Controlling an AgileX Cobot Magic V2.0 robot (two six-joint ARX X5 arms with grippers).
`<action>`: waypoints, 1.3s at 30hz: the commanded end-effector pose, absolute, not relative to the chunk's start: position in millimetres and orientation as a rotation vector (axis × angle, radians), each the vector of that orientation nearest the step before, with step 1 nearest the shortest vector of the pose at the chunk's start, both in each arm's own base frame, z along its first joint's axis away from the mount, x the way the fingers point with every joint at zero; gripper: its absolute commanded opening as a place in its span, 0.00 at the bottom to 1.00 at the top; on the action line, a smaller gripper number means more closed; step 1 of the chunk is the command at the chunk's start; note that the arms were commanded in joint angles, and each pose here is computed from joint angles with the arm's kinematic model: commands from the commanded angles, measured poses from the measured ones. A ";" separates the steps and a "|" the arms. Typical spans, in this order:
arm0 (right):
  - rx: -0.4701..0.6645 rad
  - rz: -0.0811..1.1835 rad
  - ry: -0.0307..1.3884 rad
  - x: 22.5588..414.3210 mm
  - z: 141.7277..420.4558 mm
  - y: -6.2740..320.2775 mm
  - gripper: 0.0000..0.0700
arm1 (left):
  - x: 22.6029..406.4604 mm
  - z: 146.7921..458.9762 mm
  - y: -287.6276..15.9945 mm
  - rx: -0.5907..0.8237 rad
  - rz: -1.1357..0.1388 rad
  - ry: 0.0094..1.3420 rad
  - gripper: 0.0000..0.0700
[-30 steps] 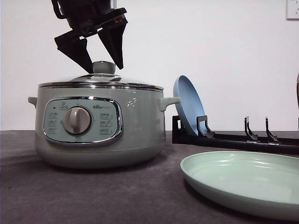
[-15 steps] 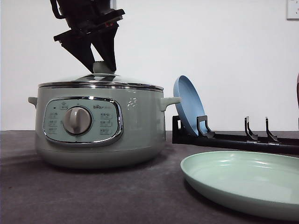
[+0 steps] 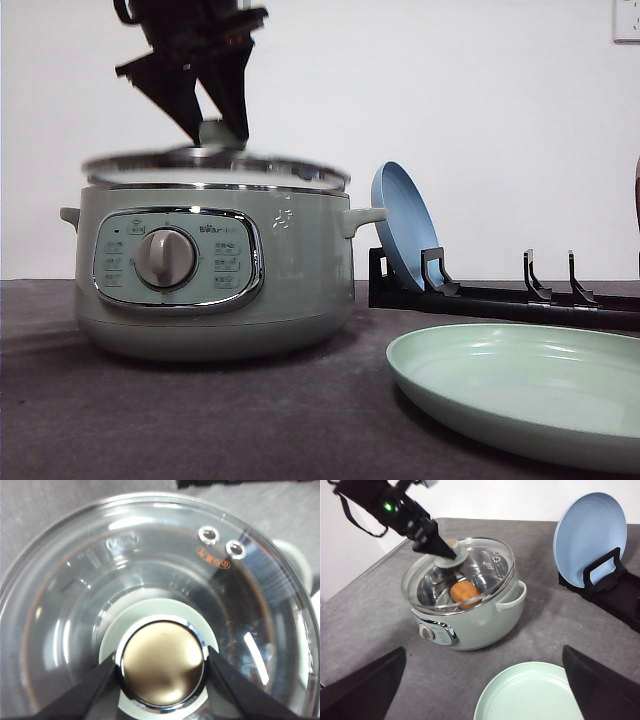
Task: Transfer potato from steamer to green plate
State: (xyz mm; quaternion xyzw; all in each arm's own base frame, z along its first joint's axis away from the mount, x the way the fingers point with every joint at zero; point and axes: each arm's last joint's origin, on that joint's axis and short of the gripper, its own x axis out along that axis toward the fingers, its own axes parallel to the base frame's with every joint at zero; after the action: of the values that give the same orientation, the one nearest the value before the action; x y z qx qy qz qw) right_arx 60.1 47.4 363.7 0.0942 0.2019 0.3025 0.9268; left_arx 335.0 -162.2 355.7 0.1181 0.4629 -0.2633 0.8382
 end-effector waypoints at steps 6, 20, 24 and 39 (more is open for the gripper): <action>0.192 0.626 0.390 59.3 369.3 47.1 0.91 | 323.6 409.1 -159.0 0.235 -0.553 0.861 0.00; 0.192 0.626 0.391 59.2 369.2 47.1 0.91 | 299.3 454.7 -147.1 0.218 -0.554 0.765 0.00; 0.192 0.626 0.392 59.2 369.1 47.1 0.91 | 298.8 457.1 -141.5 0.217 -0.543 0.757 0.00; 0.158 0.607 0.485 56.6 360.2 45.1 0.91 | 322.6 457.2 -68.2 0.146 -0.328 0.772 0.00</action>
State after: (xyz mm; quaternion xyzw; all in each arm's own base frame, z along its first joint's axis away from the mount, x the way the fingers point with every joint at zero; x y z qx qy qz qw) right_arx 57.5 45.4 355.2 0.0785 0.2450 0.2927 0.9210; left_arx 329.9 -72.7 437.3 0.0674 0.4183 -0.1602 0.8915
